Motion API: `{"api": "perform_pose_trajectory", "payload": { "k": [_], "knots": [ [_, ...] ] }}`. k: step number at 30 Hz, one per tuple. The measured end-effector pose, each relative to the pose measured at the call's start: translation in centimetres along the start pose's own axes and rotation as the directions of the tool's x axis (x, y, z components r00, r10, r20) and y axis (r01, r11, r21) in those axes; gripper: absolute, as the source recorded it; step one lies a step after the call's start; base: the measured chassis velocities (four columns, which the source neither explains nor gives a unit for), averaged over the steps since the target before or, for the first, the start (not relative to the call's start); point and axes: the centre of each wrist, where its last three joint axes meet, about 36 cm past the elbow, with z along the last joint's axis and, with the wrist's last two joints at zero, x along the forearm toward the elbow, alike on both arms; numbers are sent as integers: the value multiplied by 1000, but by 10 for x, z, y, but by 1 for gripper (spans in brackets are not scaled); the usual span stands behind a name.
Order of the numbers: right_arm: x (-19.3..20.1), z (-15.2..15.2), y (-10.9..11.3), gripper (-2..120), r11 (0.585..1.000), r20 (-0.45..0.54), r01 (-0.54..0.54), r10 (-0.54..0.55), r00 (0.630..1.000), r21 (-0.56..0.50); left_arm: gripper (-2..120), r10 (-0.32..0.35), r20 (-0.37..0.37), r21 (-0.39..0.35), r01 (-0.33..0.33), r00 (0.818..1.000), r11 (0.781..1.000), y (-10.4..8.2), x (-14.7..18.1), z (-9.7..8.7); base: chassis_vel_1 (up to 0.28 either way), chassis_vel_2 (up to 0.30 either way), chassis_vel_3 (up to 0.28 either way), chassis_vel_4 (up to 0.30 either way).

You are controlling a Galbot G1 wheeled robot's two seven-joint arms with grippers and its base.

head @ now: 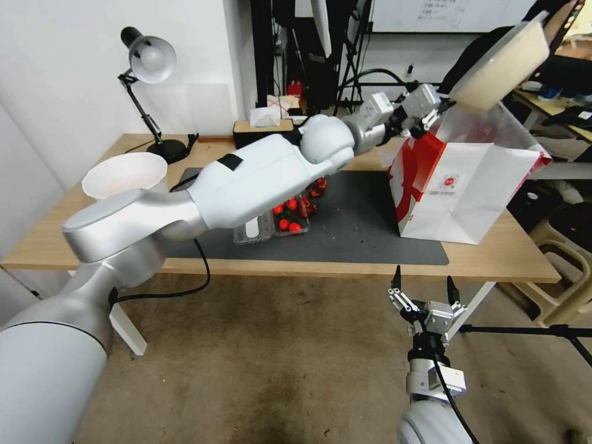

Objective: Pick up the trash from the table and place it into the takeout bag.

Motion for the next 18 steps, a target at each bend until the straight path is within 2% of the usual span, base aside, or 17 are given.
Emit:
{"api": "perform_pose_trajectory", "payload": {
  "k": [3,5,6,8,9,11,13,16,17,18],
  "knots": [
    [0,0,0,100,1000,0,-1,1,1000,-1,0,-7,-6,-4,7,1000,1000,-1,0,2,0,0,0,0],
    [0,0,0,100,1000,1,-3,3,1000,-3,8,-16,-13,-7,16,1000,1000,0,1,3,0,0,0,0],
    [0,0,0,100,1000,1,-3,3,1000,-3,8,-16,-13,-7,16,1000,1000,0,1,3,0,0,0,0],
    [0,0,1,100,1000,2,-3,3,1000,-5,18,-23,-18,-7,23,1000,1000,1,1,4,0,0,0,0],
    [0,0,1,100,1000,2,-3,3,1000,-5,18,-23,-18,-7,23,1000,1000,1,1,4,0,0,0,0],
    [-1,0,1,100,1000,3,-3,3,1000,-6,27,-33,-23,-6,33,999,999,3,3,6,0,0,0,0],
    [-1,0,2,100,1000,3,-3,3,1000,-6,31,-37,-23,-5,37,999,999,3,3,6,0,0,0,0],
    [-1,0,1,100,1000,2,-3,3,1000,-6,45,-67,-18,7,67,998,998,7,8,7,0,0,0,0],
    [-1,0,1,100,1000,2,-3,3,1000,-6,45,-67,-18,7,67,998,998,7,8,7,0,0,0,0],
    [0,0,1,100,1000,1,-3,3,1000,-6,52,-83,-14,14,83,996,996,11,12,8,0,0,0,0]
  ]
}}
